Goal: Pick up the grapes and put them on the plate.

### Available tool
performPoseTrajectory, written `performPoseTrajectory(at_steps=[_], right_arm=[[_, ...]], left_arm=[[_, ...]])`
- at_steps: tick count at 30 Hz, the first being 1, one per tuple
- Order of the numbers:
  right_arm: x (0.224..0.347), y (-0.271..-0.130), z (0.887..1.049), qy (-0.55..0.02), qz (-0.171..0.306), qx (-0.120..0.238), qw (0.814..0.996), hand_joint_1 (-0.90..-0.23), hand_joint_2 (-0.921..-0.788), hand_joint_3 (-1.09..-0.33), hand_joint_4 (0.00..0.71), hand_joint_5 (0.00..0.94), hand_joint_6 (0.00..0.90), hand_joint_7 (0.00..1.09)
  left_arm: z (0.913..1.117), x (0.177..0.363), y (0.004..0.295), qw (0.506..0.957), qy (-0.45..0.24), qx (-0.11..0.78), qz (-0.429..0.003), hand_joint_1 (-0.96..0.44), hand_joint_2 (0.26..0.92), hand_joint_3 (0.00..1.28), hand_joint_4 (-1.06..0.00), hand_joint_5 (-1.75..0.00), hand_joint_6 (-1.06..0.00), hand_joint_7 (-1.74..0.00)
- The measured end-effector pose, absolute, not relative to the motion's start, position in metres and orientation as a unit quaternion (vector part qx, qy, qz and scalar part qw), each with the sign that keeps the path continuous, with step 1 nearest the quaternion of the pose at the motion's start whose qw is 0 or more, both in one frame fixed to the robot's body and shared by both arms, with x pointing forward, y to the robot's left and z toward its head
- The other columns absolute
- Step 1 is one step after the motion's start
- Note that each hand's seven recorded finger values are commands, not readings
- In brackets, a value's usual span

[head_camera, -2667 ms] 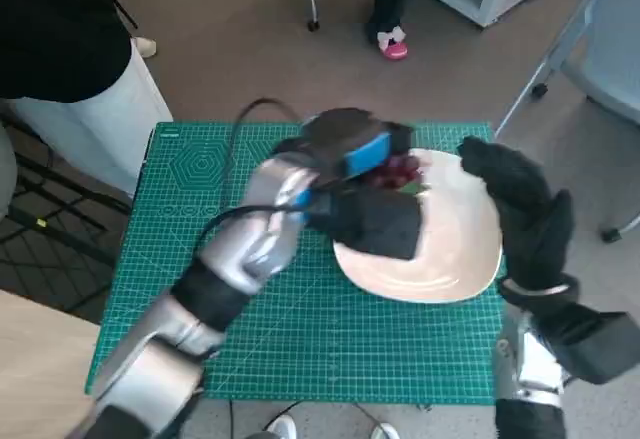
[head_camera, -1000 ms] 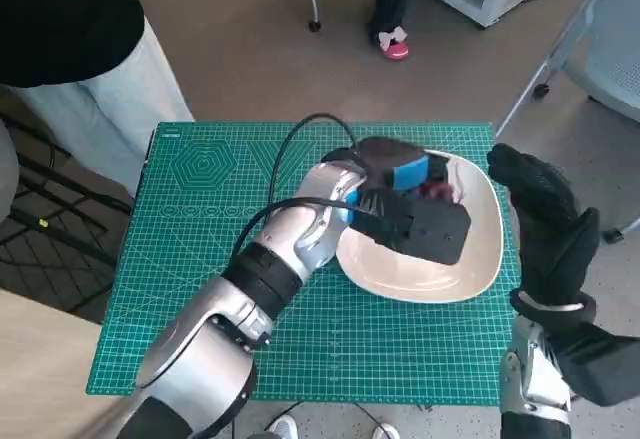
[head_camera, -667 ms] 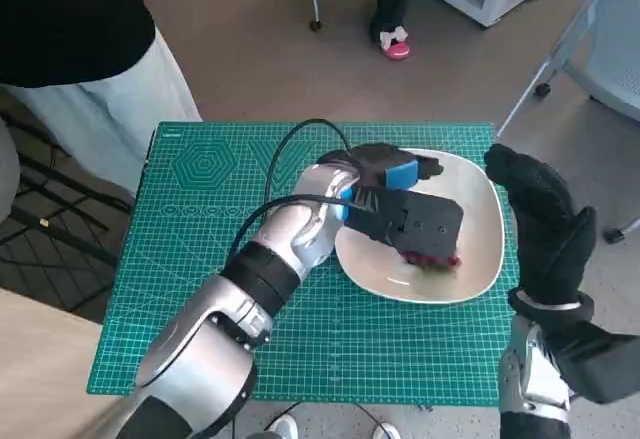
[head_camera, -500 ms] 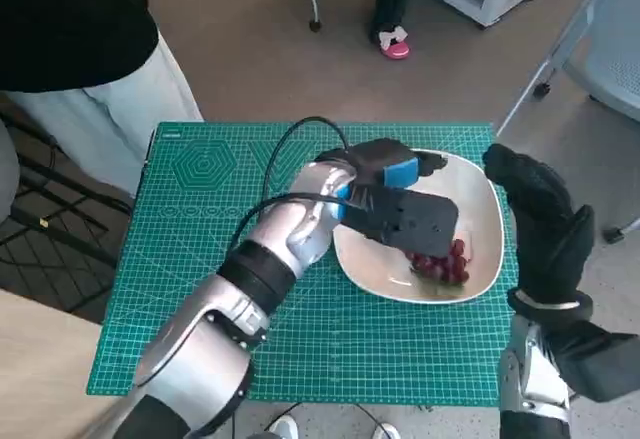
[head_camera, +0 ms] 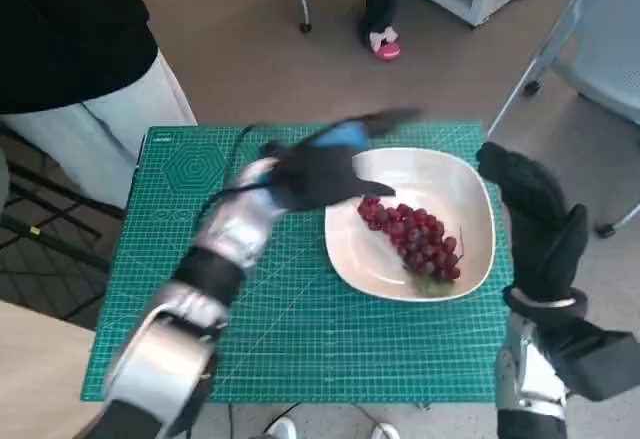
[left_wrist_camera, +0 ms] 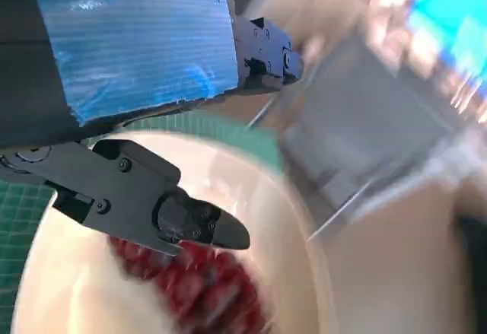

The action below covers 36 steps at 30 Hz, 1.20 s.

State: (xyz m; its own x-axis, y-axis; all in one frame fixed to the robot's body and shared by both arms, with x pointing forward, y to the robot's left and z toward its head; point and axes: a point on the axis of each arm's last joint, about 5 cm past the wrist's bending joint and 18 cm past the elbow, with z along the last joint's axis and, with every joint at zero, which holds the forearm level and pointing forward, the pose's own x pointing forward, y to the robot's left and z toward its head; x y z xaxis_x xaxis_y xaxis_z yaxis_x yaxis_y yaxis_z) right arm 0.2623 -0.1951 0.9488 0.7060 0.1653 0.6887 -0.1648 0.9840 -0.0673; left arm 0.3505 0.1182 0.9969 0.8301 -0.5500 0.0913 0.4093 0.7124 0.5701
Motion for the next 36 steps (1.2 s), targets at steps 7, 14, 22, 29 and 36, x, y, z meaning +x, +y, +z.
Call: performPoseTrajectory(at_steps=[7, 14, 22, 29, 36], right_arm=[[0.263, -0.192, 0.948, -0.372, 0.095, 0.001, 0.923, -0.625, -0.921, -0.855, 0.393, 0.001, 0.149, 0.24], [0.264, -0.190, 0.946, -0.368, 0.097, 0.004, 0.925, -0.616, -0.921, -0.859, 0.392, 0.000, 0.149, 0.24], [0.265, -0.188, 0.945, -0.367, 0.100, 0.006, 0.925, -0.615, -0.921, -0.863, 0.390, 0.000, 0.147, 0.24], [0.266, -0.186, 0.946, -0.367, 0.107, 0.005, 0.924, -0.615, -0.921, -0.867, 0.388, 0.000, 0.144, 0.24], [0.266, -0.185, 0.946, -0.368, 0.114, 0.005, 0.923, -0.615, -0.921, -0.868, 0.387, 0.000, 0.142, 0.24]], left_arm=[[0.965, 0.333, 0.162, 0.954, -0.117, 0.194, -0.197, -0.28, 0.921, 0.08, -0.23, -0.02, -0.36, -0.04], [0.941, 0.316, 0.192, 0.978, -0.118, 0.071, -0.157, -0.26, 0.921, 0.08, -0.28, -0.02, -0.41, -0.04], [0.921, 0.304, 0.208, 0.968, -0.160, -0.094, -0.170, -0.41, 0.921, 0.18, -0.32, -0.01, -0.43, -0.03], [0.907, 0.295, 0.207, 0.949, -0.195, -0.166, -0.182, -0.50, 0.921, 0.22, -0.34, -0.02, -0.45, -0.03], [0.896, 0.287, 0.203, 0.940, -0.221, -0.178, -0.188, -0.51, 0.921, 0.26, -0.36, -0.01, -0.45, -0.02]])
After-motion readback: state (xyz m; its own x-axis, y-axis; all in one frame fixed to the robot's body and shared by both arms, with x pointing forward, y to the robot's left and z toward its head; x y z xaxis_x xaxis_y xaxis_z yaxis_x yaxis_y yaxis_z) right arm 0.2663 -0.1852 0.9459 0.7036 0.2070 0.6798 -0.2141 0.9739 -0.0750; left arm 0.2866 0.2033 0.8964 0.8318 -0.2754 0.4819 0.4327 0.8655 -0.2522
